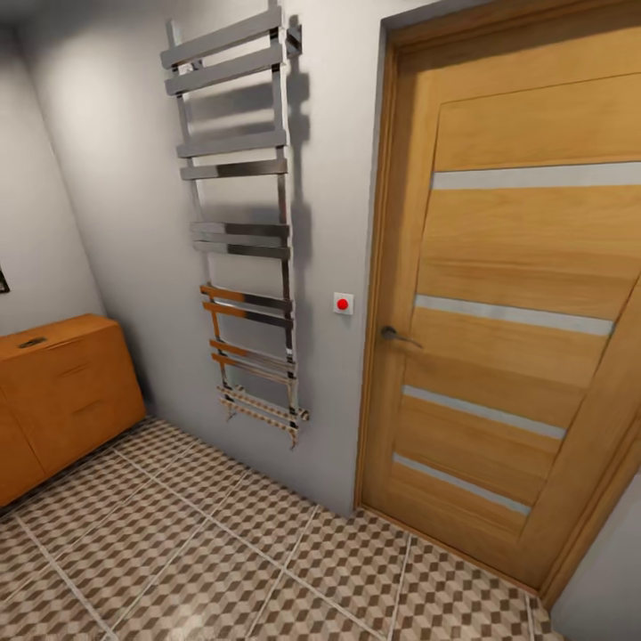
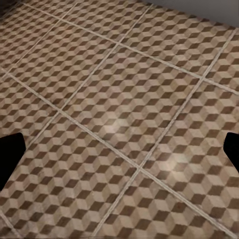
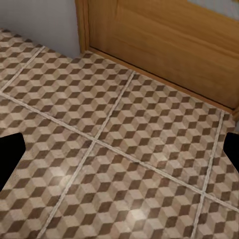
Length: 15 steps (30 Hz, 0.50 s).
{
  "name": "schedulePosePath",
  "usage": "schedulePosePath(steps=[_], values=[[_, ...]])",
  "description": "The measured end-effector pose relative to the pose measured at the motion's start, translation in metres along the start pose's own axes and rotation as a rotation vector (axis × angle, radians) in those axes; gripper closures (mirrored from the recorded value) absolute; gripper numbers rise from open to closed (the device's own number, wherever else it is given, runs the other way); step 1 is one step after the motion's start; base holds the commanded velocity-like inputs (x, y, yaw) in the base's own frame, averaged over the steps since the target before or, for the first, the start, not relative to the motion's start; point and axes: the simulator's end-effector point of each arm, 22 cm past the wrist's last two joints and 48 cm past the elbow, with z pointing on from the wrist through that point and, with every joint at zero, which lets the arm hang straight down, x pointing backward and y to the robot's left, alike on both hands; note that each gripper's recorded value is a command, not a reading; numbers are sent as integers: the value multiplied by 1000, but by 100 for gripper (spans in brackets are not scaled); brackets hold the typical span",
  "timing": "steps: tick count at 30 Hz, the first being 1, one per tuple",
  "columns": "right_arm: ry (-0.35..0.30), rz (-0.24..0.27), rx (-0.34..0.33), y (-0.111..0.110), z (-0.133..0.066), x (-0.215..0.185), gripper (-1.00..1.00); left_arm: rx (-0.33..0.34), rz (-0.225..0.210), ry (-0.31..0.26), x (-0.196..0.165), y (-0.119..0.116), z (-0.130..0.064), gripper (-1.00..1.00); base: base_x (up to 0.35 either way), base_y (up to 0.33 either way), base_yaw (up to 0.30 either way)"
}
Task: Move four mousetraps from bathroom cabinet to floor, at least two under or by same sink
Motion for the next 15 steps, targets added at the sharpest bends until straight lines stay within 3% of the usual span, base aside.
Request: schedulePosePath(steps=[15], values=[[0, 0, 0, 0, 0, 0, -100, 0, 0, 0, 0, 0, 0, -100, 0, 0, 286]])
